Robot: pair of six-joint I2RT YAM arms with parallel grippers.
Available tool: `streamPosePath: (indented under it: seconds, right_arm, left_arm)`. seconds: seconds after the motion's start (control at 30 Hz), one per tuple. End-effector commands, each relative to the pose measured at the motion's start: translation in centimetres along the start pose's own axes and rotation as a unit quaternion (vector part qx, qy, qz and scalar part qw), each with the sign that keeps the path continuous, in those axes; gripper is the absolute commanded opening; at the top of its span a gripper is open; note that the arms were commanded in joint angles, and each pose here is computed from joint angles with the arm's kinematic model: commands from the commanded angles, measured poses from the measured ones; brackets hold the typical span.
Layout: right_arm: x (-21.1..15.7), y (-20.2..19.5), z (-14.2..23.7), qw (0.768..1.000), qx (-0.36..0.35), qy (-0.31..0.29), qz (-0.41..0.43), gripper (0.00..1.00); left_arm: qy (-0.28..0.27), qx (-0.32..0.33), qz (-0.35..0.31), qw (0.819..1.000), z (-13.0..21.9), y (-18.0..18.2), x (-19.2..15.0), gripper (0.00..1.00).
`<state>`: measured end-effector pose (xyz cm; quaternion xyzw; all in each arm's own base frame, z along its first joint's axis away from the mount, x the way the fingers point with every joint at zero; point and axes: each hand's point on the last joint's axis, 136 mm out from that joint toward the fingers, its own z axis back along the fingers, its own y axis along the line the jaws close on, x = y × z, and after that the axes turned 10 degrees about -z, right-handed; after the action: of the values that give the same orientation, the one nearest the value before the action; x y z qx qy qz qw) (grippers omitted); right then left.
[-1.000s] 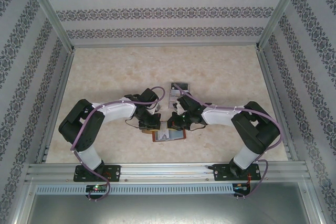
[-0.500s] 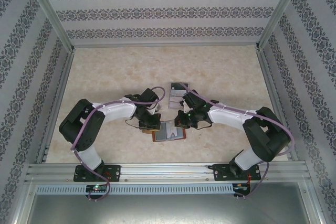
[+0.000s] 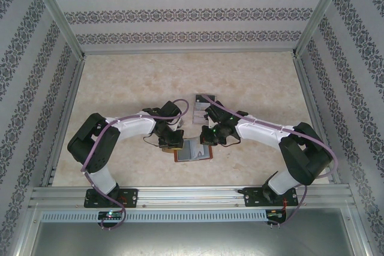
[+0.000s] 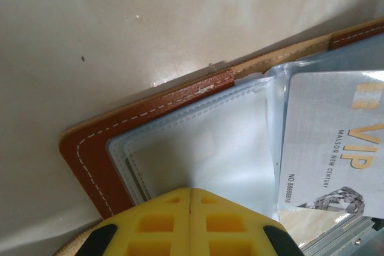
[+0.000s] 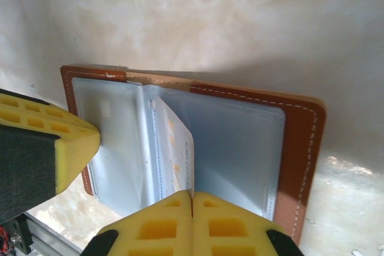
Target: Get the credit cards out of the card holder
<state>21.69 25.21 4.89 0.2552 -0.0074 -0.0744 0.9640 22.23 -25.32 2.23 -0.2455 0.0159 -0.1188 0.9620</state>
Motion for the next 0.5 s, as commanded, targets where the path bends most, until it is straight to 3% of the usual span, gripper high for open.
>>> streamPosePath:
  seconds: [0.0,0.4,0.47]
  right_arm:
    - [0.0,-1.0,0.3,0.999,-0.038,-0.007,0.008,0.0]
    - [-0.9,1.5,-0.9,1.0,-0.002,0.014,0.012,0.0]
    - [-1.0,1.7,-0.9,1.0,0.001,0.015,0.01,0.05]
  left_arm:
    - [0.032,0.054,0.009,0.998,-1.2,2.5,-2.0,0.01]
    - [0.029,0.051,0.009,0.998,-1.1,2.4,-1.8,0.01]
    - [0.028,0.051,0.009,0.998,-1.1,2.4,-1.8,0.01]
